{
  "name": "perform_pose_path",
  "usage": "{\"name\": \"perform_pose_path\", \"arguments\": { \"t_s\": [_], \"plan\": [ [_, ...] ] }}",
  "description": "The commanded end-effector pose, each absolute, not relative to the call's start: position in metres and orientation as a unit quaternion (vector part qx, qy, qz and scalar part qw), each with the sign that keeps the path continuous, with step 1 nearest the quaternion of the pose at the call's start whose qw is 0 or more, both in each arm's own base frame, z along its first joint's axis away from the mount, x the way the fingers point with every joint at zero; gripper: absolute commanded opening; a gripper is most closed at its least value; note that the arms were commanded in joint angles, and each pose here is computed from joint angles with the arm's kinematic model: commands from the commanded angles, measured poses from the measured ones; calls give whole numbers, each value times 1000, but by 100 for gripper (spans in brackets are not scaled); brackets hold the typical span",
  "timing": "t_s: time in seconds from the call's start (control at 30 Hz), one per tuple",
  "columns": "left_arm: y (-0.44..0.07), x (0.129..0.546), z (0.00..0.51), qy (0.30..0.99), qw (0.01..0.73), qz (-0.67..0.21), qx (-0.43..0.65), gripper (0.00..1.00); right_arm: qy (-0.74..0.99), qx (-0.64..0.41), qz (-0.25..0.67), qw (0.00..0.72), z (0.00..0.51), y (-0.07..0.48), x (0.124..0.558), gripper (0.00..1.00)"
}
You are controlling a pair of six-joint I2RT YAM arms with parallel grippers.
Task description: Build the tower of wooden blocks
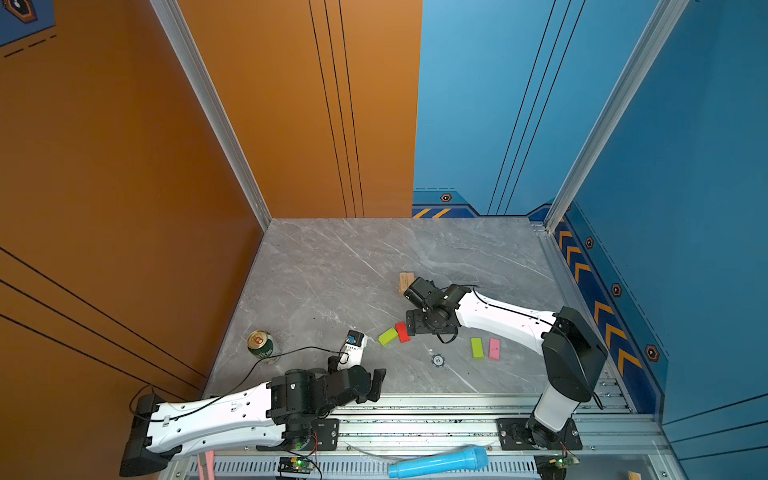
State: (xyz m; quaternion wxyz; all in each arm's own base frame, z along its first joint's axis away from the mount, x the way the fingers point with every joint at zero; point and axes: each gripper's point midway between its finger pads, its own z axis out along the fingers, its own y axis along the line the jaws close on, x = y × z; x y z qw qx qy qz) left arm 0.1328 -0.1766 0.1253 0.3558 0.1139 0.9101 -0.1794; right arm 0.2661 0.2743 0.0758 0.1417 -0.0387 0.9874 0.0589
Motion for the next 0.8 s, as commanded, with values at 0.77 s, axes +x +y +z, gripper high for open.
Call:
{"name": "perform_pose_path", "arguments": {
  "t_s": [0.77],
  "plan": [
    [-167,149,128,910,362,-160,122,98,992,-37,47,111,46,287,296,92]
  ]
}}
